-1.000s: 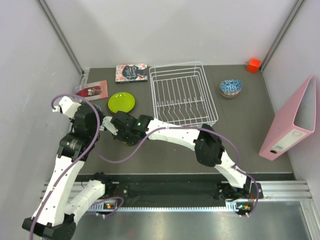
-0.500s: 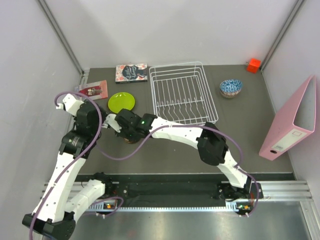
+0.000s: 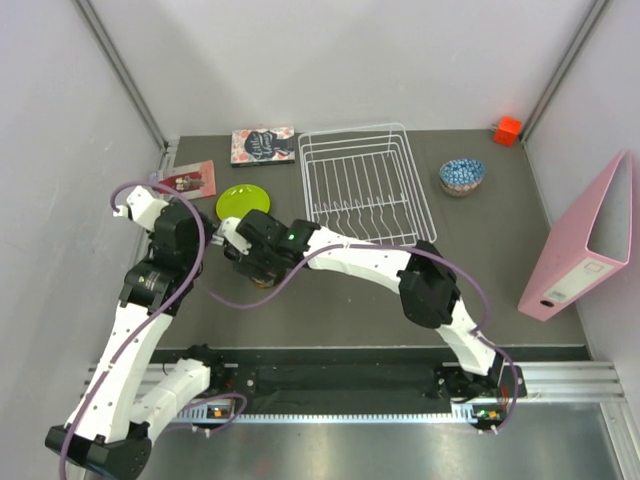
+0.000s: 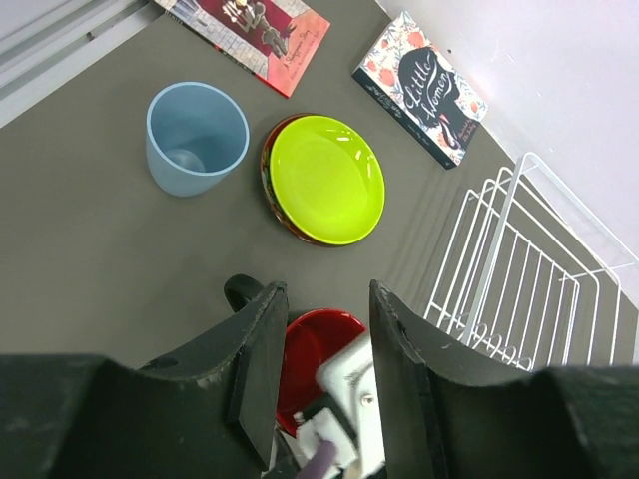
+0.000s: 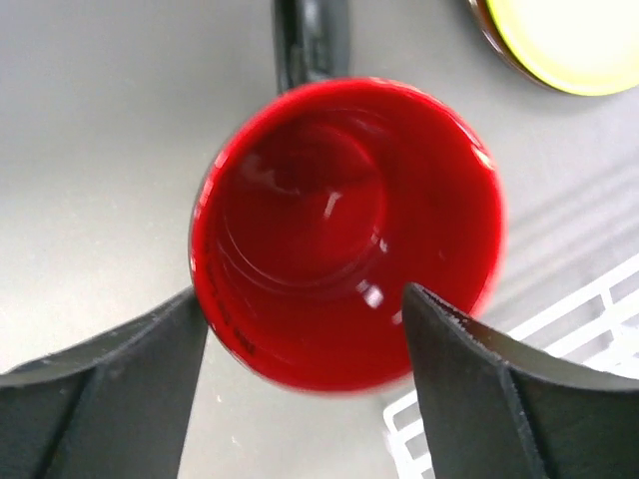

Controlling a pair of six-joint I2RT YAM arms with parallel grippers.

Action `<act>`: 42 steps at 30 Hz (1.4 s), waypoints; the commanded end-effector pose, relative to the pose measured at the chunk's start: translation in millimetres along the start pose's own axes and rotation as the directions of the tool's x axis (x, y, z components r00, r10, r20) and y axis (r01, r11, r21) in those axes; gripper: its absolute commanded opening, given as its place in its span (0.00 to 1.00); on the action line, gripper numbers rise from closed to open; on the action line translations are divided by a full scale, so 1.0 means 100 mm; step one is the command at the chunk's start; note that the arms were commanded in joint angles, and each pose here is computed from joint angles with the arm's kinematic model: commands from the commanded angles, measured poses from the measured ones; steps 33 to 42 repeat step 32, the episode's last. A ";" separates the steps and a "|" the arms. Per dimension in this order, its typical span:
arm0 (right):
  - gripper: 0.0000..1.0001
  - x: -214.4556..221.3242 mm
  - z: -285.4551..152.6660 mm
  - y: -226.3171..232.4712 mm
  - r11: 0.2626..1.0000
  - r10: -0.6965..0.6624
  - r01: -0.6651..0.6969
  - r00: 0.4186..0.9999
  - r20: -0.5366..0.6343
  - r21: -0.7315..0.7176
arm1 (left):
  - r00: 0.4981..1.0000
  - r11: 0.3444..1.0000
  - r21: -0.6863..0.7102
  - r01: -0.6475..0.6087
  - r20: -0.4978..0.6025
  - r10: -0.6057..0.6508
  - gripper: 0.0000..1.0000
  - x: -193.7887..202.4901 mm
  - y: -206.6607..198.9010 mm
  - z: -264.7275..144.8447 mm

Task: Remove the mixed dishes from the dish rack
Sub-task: Place the cup at the center of the board, then reset both arms

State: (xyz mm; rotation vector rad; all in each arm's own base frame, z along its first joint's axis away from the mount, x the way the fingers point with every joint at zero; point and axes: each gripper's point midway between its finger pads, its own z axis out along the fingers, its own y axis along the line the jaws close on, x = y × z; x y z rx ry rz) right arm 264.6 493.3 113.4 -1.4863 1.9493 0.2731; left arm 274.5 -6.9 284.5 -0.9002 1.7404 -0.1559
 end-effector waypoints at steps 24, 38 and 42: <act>0.99 0.35 -3.33 -1.15 0.663 0.274 -0.659 0.655 0.704 0.355 | 0.929 0.977 0.096 -0.190 -0.304 0.211 0.99 0.63 -0.51 0.41; 1.00 0.79 -3.33 -1.15 0.597 0.293 -0.715 0.616 0.731 0.364 | 0.899 0.955 0.189 -0.229 -0.335 0.282 0.99 0.83 -0.56 0.43; 1.00 0.79 -3.33 -1.15 0.597 0.293 -0.715 0.616 0.731 0.364 | 0.899 0.955 0.189 -0.229 -0.335 0.282 0.99 0.83 -0.56 0.43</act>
